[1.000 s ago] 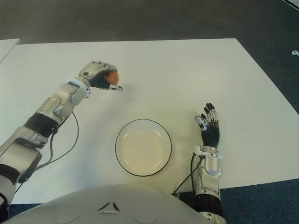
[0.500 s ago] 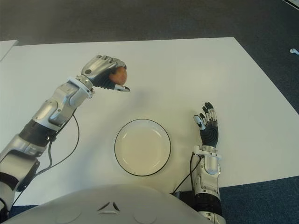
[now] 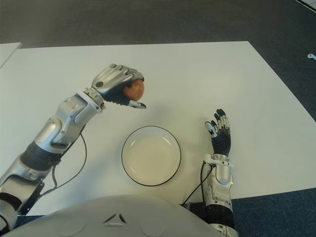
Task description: Put the apples into the plate.
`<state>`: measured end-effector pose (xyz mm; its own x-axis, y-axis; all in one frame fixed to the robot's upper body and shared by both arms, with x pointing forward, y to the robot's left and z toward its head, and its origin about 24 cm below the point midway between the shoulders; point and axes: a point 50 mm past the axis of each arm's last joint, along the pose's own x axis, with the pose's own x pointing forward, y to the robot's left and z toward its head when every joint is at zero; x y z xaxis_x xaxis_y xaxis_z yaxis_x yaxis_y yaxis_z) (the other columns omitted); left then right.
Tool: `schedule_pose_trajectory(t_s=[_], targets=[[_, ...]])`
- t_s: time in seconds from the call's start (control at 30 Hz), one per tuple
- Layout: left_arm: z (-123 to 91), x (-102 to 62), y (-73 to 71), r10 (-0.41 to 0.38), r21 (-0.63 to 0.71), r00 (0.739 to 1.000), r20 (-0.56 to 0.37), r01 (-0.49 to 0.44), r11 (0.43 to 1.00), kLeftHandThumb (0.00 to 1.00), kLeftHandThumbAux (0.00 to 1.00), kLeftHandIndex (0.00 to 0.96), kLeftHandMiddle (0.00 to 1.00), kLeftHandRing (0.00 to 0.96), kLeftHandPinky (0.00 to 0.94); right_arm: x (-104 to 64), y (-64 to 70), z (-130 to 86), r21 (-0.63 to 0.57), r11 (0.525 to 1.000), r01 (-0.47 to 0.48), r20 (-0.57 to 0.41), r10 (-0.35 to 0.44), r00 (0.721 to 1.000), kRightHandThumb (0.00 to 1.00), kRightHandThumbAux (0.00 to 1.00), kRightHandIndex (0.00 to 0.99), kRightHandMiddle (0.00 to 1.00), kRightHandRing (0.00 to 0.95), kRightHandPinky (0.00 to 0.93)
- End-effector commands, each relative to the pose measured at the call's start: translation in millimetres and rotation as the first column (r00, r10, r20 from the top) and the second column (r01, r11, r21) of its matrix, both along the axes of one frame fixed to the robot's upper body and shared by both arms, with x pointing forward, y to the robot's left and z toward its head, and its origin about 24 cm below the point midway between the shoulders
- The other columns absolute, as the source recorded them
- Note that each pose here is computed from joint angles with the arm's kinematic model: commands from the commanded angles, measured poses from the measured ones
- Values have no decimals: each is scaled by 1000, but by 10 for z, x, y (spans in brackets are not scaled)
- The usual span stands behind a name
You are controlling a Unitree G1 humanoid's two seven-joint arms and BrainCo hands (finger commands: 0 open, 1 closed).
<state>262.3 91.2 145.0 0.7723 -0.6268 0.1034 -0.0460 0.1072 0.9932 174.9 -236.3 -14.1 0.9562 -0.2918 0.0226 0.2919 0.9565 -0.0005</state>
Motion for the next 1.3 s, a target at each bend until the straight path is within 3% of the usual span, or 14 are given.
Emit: schedule_pose_trajectory(t_s=[0.03, 0.27, 0.6, 0.77, 1.3], targets=[[-95, -153, -120, -45, 38, 999, -13, 46, 998, 750, 694, 444, 833, 833, 790, -141, 61, -218, 61, 998, 17, -123, -10, 992, 198, 512, 0, 0, 0, 0], [-271, -465, -289, -137, 32, 991, -3, 137, 990, 752, 692, 444, 856, 852, 840, -139, 80, -207, 57, 998, 21, -121, -14, 993, 200, 508, 0, 0, 0, 0], [-444, -663, -318, -229, 106, 970, -77, 236, 966, 753, 691, 444, 854, 851, 837, -136, 96, -196, 62, 998, 8, -119, 0, 993, 201, 532, 0, 0, 0, 0], [-530, -734, -302, -268, 106, 948, -169, 288, 952, 753, 691, 445, 848, 848, 847, -132, 107, -192, 61, 998, 10, -119, -3, 993, 195, 537, 0, 0, 0, 0], [-655, -820, -251, -292, 198, 917, -271, 350, 916, 741, 688, 443, 845, 861, 875, -108, 126, -199, 66, 998, -13, -128, 21, 992, 188, 574, 0, 0, 0, 0]])
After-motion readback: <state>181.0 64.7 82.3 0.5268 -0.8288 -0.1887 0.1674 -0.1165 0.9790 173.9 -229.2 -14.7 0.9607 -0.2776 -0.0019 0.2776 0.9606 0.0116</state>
